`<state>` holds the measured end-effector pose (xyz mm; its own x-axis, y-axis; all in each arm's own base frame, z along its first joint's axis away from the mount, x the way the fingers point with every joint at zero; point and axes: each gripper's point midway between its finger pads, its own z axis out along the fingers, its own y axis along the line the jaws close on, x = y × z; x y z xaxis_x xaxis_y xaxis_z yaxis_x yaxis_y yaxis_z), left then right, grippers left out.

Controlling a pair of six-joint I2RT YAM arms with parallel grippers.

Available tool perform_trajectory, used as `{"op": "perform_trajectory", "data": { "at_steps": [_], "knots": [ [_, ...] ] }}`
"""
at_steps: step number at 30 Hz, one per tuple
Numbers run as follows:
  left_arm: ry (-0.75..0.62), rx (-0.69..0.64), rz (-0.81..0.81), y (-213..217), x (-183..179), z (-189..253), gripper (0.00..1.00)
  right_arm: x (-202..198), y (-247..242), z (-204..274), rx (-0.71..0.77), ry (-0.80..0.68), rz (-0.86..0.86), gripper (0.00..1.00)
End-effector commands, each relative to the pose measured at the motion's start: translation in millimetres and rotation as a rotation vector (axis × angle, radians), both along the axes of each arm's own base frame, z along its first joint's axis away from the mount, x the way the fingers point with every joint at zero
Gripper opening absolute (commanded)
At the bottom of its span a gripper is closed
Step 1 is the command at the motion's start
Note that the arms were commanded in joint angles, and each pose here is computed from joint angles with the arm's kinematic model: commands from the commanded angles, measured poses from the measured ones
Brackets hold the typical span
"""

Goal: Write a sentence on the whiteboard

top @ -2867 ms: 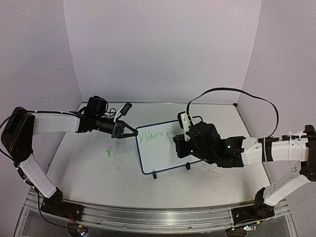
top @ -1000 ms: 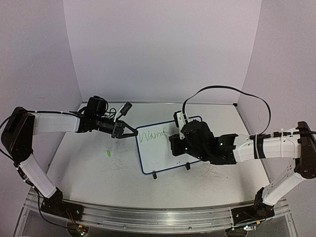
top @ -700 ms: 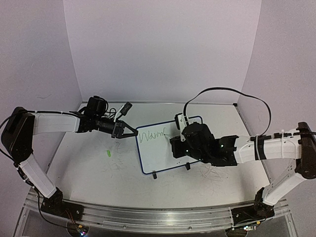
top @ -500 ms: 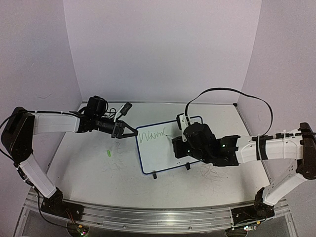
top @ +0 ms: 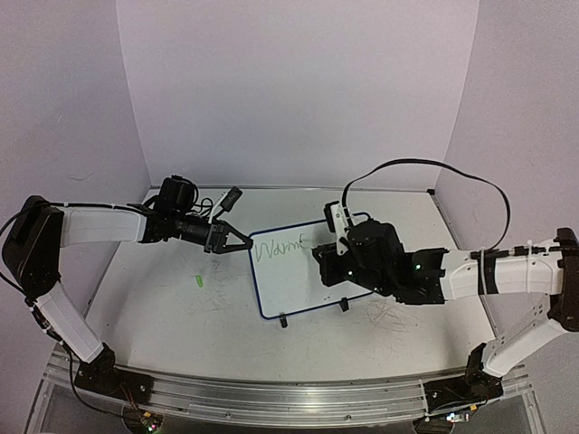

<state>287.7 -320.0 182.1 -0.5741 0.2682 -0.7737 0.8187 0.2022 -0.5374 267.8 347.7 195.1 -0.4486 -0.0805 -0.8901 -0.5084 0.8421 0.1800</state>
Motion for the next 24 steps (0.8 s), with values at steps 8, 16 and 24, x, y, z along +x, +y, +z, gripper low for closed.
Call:
{"op": "perform_trajectory", "data": {
  "at_steps": [8, 16, 24],
  "knots": [
    [-0.023, -0.011, -0.046, -8, -10, 11, 0.0, 19, 11, 19, 0.019, -0.05, -0.051, 0.0],
    [-0.021, -0.009, -0.046, -8, -10, 10, 0.0, 21, 8, 5, -0.025, -0.02, -0.073, 0.0],
    [-0.02, -0.009, -0.046, -8, -9, 10, 0.0, 23, -9, 2, -0.054, -0.008, -0.149, 0.0]
  ]
}}
